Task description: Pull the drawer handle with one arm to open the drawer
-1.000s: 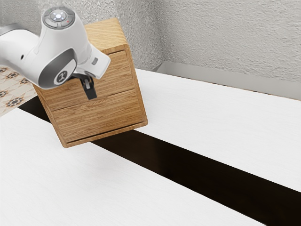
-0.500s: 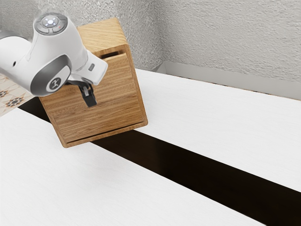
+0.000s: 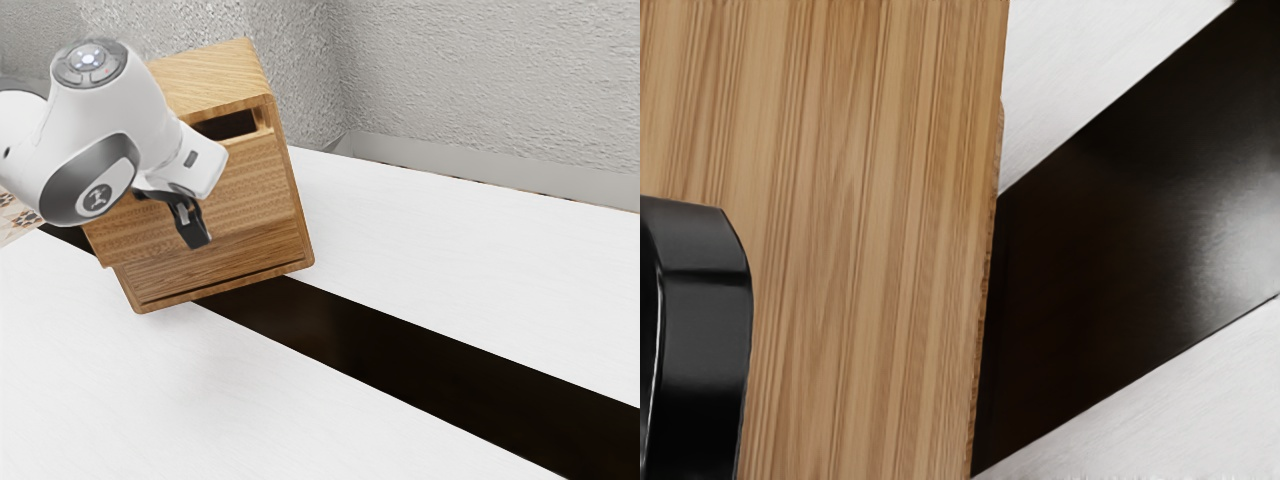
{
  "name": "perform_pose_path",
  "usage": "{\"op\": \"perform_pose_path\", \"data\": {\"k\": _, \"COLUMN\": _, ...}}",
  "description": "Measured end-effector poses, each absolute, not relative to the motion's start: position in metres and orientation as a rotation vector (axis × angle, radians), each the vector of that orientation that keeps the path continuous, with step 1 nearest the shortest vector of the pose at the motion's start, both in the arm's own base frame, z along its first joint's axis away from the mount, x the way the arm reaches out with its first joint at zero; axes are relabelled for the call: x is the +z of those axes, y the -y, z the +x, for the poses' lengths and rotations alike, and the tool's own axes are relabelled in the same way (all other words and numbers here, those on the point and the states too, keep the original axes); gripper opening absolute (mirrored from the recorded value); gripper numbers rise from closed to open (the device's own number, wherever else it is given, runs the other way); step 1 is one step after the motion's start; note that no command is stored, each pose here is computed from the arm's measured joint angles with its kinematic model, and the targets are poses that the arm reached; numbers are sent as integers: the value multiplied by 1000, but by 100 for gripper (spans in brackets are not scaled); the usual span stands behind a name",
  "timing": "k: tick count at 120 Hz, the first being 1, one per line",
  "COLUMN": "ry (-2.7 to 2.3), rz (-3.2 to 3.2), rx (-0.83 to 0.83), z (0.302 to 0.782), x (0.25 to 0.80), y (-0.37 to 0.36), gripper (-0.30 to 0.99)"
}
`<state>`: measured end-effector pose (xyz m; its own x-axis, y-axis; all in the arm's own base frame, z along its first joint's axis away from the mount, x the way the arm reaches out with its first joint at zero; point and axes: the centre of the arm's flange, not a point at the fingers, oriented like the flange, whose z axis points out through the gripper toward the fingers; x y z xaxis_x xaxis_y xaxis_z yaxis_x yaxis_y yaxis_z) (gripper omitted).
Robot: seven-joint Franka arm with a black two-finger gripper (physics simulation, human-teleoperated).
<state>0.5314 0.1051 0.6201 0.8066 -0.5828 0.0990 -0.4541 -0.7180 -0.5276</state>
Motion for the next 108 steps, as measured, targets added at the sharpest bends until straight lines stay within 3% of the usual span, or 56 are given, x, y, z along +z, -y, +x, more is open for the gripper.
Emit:
{"op": "perform_pose_path", "data": {"k": 24, "ry": -778, "rz": -2520, "rx": -346, "z": 512, "x": 614, "y": -96, "gripper": 67}}
{"op": "perform_pose_path", "data": {"k": 40, "ry": -794, "rz": -2517, "rx": -351, "z": 504, "x": 618, "y": -77, "gripper": 56}}
{"op": "perform_pose_path", "data": {"k": 77, "ry": -829, "rz": -2475, "rx": -347, "z": 475, "x": 624, "y": -33, "gripper": 57}}
{"op": "perform_pose_path", "data": {"k": 94, "ry": -813, "rz": -2465, "rx": -349, "z": 463, "x": 627, "y": -26, "gripper": 64}}
{"op": "perform_pose_path", "data": {"k": 108, "ry": -797, "rz": -2461, "rx": -352, "z": 450, "x": 629, "y": -20, "gripper": 60}}
